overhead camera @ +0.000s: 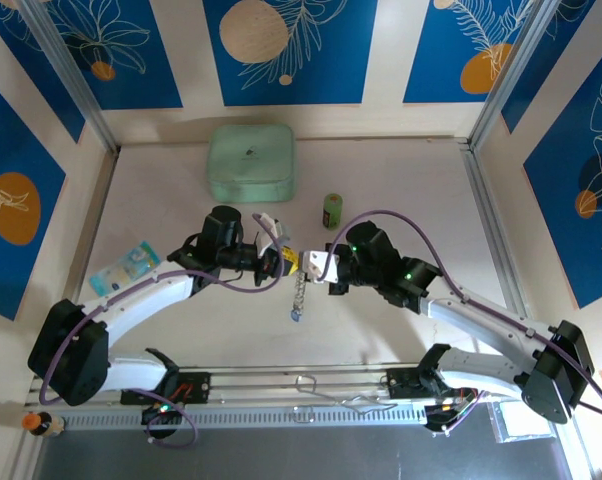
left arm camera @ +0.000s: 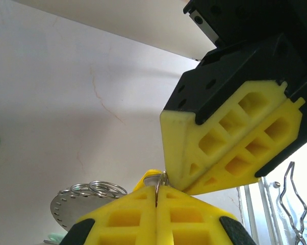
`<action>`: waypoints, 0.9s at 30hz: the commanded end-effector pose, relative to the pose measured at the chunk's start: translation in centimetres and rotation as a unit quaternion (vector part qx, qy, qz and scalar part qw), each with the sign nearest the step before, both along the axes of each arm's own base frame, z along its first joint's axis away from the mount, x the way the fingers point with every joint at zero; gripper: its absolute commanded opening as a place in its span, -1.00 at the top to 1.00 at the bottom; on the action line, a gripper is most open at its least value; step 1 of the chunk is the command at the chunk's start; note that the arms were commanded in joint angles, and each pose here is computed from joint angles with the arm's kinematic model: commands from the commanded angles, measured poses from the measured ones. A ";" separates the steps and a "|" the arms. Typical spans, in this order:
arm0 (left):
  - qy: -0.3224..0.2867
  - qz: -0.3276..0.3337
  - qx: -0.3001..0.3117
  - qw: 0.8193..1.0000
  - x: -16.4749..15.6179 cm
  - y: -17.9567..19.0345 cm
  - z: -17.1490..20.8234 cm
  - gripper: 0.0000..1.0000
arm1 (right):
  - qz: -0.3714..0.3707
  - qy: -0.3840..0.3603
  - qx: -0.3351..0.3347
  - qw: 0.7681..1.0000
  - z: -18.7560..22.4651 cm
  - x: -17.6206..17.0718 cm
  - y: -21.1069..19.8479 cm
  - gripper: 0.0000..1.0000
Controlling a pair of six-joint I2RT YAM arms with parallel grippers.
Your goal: Put the keys on the keyring
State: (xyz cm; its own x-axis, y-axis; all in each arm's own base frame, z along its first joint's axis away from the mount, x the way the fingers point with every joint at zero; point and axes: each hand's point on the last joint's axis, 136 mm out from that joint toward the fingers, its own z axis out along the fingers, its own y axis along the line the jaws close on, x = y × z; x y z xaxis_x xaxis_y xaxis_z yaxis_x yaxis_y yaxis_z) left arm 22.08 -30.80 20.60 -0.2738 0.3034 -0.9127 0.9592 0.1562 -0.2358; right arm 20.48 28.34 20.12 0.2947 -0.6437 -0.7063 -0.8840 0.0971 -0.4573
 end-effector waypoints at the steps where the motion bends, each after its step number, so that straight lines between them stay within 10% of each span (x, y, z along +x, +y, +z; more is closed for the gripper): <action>1: -0.042 -0.009 -0.031 0.999 0.0 -0.3 1.9 1.00 | 0.003 -0.002 0.013 1.000 0.6 -0.3 0.4 0.46; 6: -0.142 -0.024 -0.055 0.988 -0.9 0.3 2.2 1.00 | 0.000 0.091 0.108 0.990 3.1 -1.6 -1.0 0.15; 13: -0.251 -0.049 -0.104 0.961 -2.6 0.9 3.3 1.00 | -0.009 0.199 0.190 0.961 2.7 -2.4 -1.6 0.32; 27: -0.257 -0.088 -0.143 0.952 -4.2 0.8 3.5 1.00 | -0.011 0.182 0.204 0.962 2.1 -1.7 0.1 0.47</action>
State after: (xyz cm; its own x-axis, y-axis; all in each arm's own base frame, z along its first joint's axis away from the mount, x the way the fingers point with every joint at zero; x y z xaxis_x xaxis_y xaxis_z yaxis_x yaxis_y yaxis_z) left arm 18.98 -29.88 23.12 0.2074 0.0787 -0.9751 0.9771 0.0324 0.2105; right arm 18.53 28.19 21.84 -0.0351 -0.3183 -0.9473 -0.9763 0.2137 -0.0356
